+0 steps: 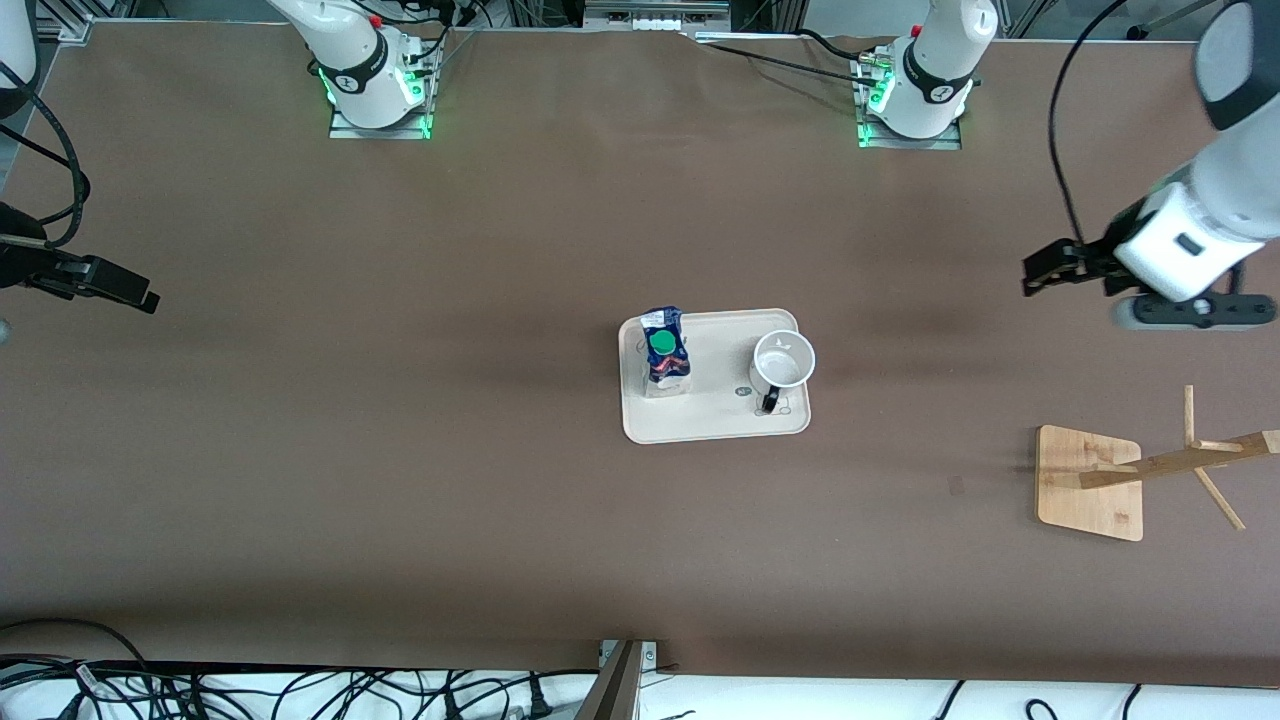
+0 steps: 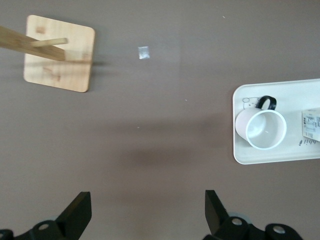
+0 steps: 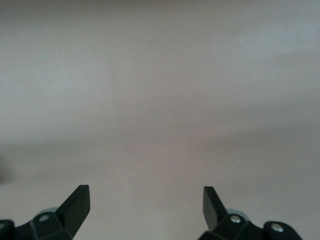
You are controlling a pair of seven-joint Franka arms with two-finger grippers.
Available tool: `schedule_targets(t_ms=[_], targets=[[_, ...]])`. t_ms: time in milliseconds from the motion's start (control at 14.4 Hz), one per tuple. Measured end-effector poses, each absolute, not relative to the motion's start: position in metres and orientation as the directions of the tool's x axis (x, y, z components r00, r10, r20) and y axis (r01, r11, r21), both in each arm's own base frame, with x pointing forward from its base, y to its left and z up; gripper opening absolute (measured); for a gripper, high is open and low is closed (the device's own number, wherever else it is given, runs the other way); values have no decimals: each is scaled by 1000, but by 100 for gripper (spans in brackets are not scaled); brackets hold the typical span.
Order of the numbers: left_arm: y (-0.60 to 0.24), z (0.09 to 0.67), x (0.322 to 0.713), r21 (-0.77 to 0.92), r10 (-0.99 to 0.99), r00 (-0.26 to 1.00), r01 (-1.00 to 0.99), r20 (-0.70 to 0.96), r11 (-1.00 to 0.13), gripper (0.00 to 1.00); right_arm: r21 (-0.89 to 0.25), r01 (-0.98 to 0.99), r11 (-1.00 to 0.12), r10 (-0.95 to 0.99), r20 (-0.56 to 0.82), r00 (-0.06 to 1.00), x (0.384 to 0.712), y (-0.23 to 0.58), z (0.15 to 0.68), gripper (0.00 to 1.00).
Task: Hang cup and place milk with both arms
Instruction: 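Move the left gripper toward the white mug on the tray, then grasp the white mug by its rim with the left gripper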
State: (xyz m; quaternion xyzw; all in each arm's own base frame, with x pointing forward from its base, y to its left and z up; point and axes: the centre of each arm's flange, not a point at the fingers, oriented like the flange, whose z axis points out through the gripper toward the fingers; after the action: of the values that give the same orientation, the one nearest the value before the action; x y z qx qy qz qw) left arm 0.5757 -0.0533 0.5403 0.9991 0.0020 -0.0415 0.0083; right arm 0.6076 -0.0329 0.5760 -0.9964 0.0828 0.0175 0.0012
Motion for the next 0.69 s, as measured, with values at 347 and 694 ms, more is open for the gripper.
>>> schedule_targets(t_ms=[347, 694], targets=[[-154, 482, 580, 24, -79, 987, -77, -143, -997, 100, -8, -152, -988, -152, -36, 988, 608, -24, 576, 100], [-256, 358, 574, 59, -151, 979, -145, -137, -988, 100, -111, -121, -986, -115, -58, 992, 611, 9, 570, 100]])
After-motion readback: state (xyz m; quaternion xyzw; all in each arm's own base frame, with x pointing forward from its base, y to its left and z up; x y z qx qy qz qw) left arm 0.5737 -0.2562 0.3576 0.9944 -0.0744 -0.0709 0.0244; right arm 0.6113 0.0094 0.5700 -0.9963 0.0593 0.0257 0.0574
